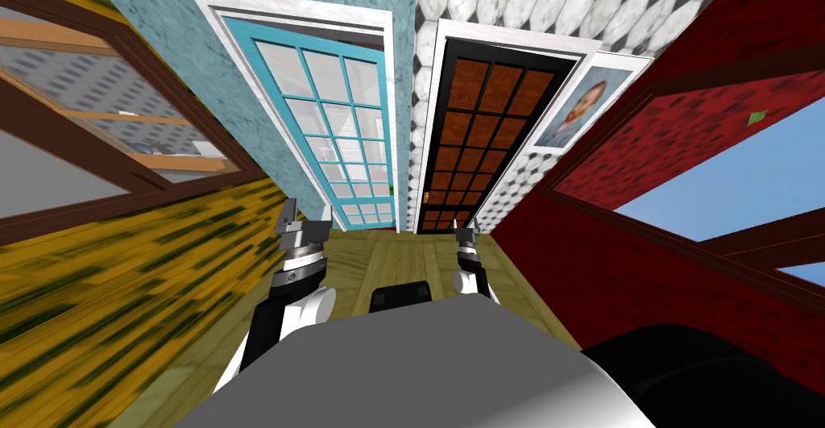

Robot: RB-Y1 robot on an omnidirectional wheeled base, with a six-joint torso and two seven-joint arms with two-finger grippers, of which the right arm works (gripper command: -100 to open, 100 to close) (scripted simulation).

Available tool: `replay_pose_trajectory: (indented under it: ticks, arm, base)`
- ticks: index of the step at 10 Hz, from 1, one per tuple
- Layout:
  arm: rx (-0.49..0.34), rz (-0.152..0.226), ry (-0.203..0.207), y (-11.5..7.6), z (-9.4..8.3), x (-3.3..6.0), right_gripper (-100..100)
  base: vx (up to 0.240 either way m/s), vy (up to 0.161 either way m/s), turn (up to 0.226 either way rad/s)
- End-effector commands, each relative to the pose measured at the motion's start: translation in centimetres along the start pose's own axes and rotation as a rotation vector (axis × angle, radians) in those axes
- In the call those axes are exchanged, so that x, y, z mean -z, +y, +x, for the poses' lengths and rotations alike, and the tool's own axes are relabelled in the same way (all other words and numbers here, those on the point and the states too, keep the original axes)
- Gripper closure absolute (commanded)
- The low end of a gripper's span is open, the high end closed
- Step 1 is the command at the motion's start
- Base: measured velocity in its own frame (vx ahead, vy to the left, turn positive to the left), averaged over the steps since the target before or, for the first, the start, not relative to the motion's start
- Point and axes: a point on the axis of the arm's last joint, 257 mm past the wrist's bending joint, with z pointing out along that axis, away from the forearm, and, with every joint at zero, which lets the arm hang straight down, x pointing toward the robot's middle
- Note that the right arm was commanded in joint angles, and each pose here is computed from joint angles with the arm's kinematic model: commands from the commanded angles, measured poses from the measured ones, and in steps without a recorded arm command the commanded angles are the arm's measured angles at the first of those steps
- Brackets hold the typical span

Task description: Pull the door open

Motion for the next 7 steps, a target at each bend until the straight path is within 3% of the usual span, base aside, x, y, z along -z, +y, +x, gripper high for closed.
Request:
replay_pose_trajectory:
  ticks: [1, 3, 7]
  arm:
    - [-0.042, 0.007, -0.023, -0.7, -1.3, 0.27, -100]
    - [-0.067, 0.011, -0.038, -1.0, -2.1, 0.51, -100]
    - [-0.167, 0.018, -0.103, -2.3, -5.4, 1.63, -100]
  base:
    - [0.086, -0.021, 0.177]
    - [0.06, -0.012, 0.085]
    - [0.091, -0.029, 0.189]
